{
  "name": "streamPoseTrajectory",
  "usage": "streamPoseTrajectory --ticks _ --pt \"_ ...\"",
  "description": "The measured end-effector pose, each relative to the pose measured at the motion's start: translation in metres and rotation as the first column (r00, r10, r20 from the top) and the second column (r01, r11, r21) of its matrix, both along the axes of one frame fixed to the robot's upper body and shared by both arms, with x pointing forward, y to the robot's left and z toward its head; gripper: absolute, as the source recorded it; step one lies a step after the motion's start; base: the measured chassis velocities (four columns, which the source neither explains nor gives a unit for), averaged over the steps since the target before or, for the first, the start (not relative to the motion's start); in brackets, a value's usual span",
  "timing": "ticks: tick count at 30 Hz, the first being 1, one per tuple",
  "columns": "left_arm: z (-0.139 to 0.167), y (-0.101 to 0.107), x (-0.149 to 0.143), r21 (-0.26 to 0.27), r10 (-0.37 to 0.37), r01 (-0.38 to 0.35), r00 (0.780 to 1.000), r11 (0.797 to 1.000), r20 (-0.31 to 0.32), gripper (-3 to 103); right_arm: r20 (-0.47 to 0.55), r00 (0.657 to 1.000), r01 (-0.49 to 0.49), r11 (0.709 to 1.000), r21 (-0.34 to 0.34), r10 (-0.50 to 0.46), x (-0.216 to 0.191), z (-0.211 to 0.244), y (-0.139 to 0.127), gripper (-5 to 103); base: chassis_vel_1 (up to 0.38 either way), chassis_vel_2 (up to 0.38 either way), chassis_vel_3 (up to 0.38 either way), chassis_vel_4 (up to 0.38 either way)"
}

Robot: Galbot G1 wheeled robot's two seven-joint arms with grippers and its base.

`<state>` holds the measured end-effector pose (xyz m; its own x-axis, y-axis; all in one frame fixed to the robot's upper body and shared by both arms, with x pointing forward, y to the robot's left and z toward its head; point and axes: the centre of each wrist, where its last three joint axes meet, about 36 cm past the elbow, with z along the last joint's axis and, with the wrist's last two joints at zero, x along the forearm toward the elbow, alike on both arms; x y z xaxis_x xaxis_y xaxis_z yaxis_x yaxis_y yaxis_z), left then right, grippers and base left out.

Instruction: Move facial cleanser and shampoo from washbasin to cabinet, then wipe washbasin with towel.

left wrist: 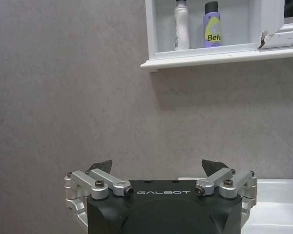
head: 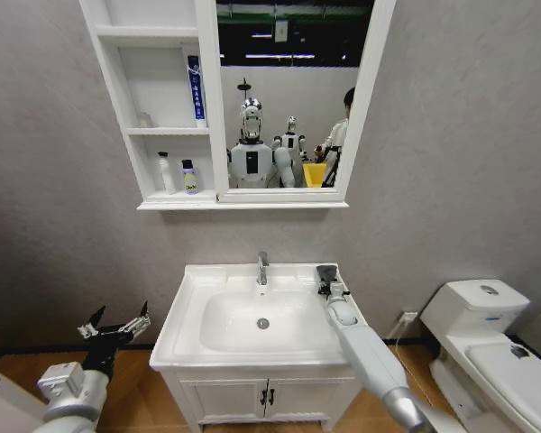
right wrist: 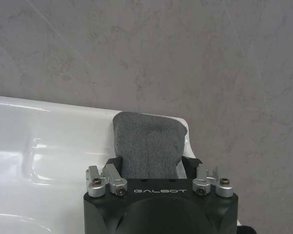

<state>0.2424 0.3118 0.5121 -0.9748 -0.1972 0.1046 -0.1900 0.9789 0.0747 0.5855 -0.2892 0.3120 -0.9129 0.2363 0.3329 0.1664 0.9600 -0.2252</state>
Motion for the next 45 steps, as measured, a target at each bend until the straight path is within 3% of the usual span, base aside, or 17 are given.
streamPoseTrajectory --ticks 1,2,4,8,9,20,27,30,31,35,37,39,42,45 --pt "0.000 0.000 0.000 0.000 0.000 0.000 1.000 1.000 0.000 100 0.000 1.000 0.000 1.000 0.000 0.000 0.000 0.000 0.000 65 0.000 0.000 0.000 0.000" --pt "0.000 0.000 0.000 0.000 0.000 0.000 1.000 1.000 0.000 100 0.002 1.000 -0.001 1.000 -0.004 0.001 0.000 0.000 0.000 76 0.000 0.000 0.000 0.000" --pt "0.000 0.000 0.000 0.000 0.000 0.000 1.000 1.000 0.000 100 0.003 1.000 -0.002 1.000 -0.006 0.002 0.001 0.000 0.000 82 0.000 0.000 0.000 0.000" --pt "0.000 0.000 0.000 0.000 0.000 0.000 1.000 1.000 0.000 100 0.004 1.000 -0.004 1.000 -0.007 0.004 0.001 0.001 0.001 86 0.000 0.000 0.000 0.000" --pt "0.000 0.000 0.000 0.000 0.000 0.000 1.000 1.000 0.000 100 0.004 1.000 -0.005 1.000 -0.007 0.005 0.001 0.001 0.001 96 0.000 0.000 0.000 0.000" --pt "0.000 0.000 0.000 0.000 0.000 0.000 1.000 1.000 0.000 100 0.041 0.999 -0.006 0.998 -0.055 0.008 0.001 0.012 -0.002 100 0.000 0.000 0.000 0.000" --pt "0.000 0.000 0.000 0.000 0.000 0.000 1.000 1.000 0.000 100 0.133 0.991 -0.004 0.996 -0.089 0.015 -0.023 0.054 -0.005 100 0.000 0.000 0.000 0.000" --pt "0.000 0.000 0.000 0.000 0.000 0.000 1.000 1.000 0.000 100 0.132 0.991 0.001 0.999 -0.041 0.005 -0.070 0.072 -0.009 100 0.000 0.000 0.000 0.000" --pt "0.000 0.000 0.000 0.000 0.000 0.000 1.000 1.000 0.000 100 0.132 0.991 0.001 0.999 -0.041 0.005 -0.070 0.072 -0.009 100 0.000 0.000 0.000 0.000" --pt "0.000 0.000 0.000 0.000 0.000 0.000 1.000 1.000 0.000 100 0.194 0.981 -0.020 0.998 -0.053 0.030 -0.131 0.098 -0.005 100 0.000 0.000 0.000 0.000" --pt "0.000 0.000 0.000 0.000 0.000 0.000 1.000 1.000 0.000 100 0.205 0.978 -0.030 0.998 -0.054 0.041 -0.173 0.112 0.006 100 0.000 0.000 0.000 0.000" --pt "0.000 0.000 0.000 0.000 0.000 0.000 1.000 1.000 0.000 100 0.203 0.978 -0.032 0.998 -0.052 0.042 -0.187 0.117 0.011 100 0.000 0.000 0.000 0.000" --pt "0.000 0.000 0.000 0.000 0.000 0.000 1.000 1.000 0.000 100 0.219 0.974 -0.049 0.998 -0.027 0.053 -0.243 0.143 0.039 100 0.000 0.000 0.000 0.000" --pt "0.000 0.000 0.000 0.000 0.000 0.000 1.000 1.000 0.000 100 0.223 0.973 -0.051 0.999 -0.012 0.053 -0.268 0.155 0.051 100 0.000 0.000 0.000 0.000"
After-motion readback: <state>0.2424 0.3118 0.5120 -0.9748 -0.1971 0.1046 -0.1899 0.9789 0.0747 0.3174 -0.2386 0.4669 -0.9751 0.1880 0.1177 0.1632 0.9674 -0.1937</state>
